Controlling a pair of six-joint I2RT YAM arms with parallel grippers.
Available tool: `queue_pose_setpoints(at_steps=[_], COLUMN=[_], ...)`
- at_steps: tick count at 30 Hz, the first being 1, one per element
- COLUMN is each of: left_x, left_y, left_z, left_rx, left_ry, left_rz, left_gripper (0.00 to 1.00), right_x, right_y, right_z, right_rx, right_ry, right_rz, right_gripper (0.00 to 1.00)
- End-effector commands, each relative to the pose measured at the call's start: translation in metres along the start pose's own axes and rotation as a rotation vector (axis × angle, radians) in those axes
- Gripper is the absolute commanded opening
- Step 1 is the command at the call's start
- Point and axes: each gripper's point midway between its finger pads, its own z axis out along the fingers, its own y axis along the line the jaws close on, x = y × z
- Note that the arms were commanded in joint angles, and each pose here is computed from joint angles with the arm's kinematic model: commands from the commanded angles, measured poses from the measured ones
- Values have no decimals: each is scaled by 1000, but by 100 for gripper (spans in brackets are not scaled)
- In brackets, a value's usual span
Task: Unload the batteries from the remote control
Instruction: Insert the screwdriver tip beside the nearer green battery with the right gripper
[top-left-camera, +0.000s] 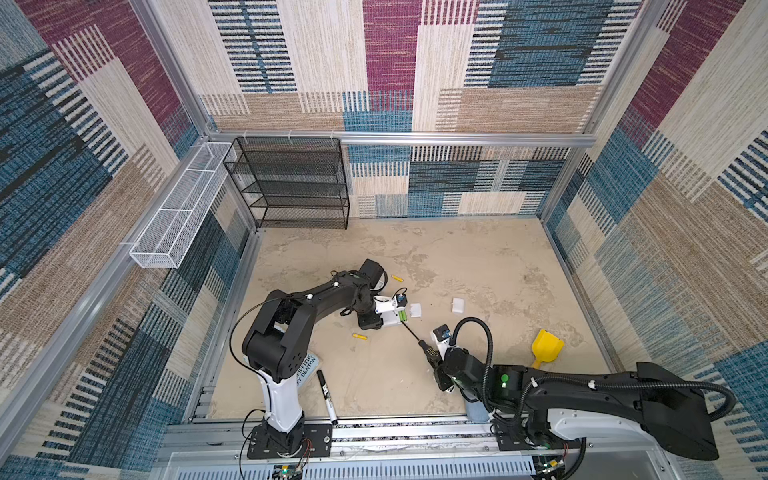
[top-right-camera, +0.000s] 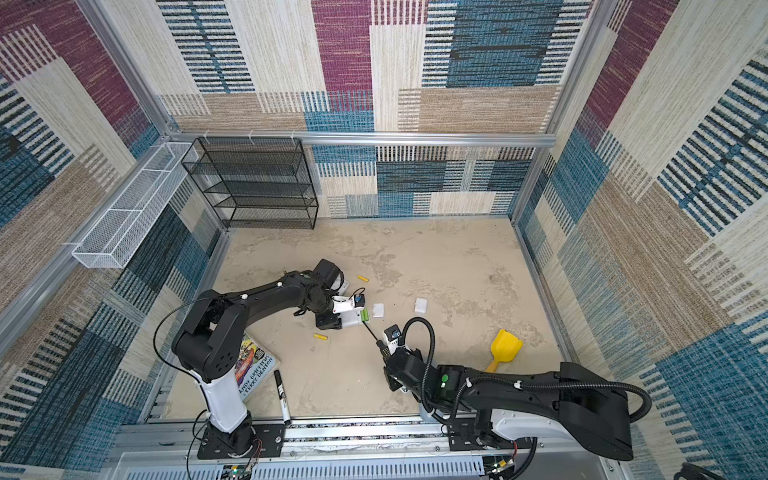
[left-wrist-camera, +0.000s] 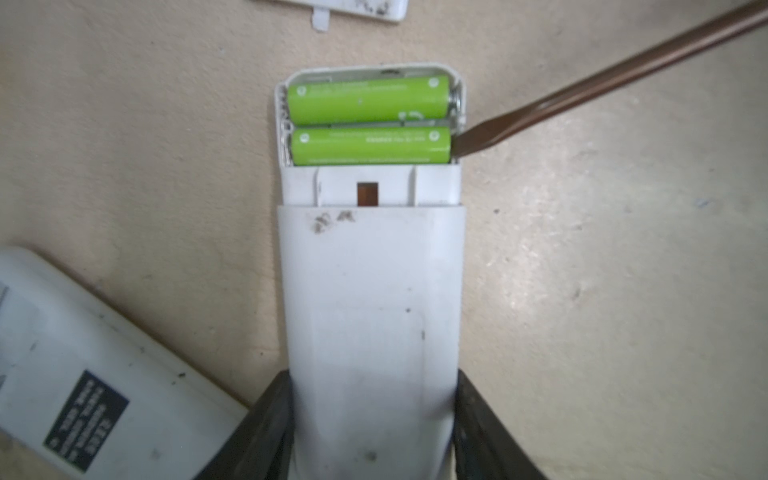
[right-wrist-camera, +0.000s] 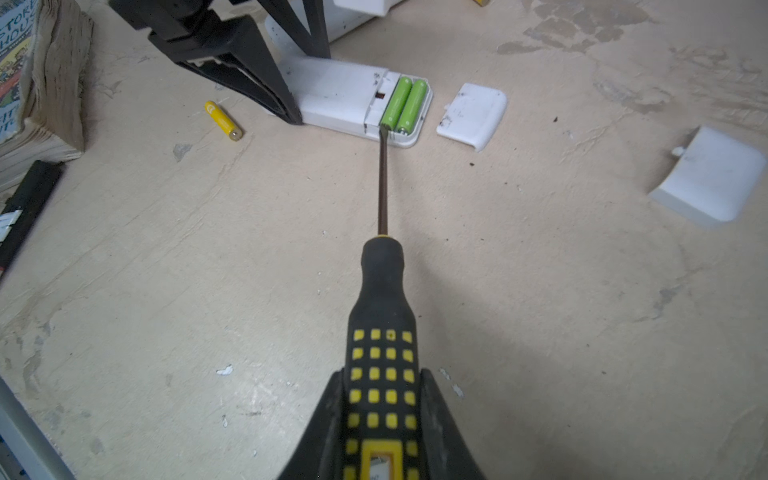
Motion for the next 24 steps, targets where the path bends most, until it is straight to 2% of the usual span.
queue_pose_setpoints(at_steps=[1,24], left_x=[32,41], left_y=[-40,-48], left_z=[6,12], left_rx=[167,214], left_ry=[125,172], left_rz=[-2,-6], left_gripper=[41,40], right_x=[-19,-40], right_y=[0,-9], right_z=[3,-8], right_rx=[12,57], right_ry=[-90,-206], right_rz=[46,68], right_gripper=[0,0])
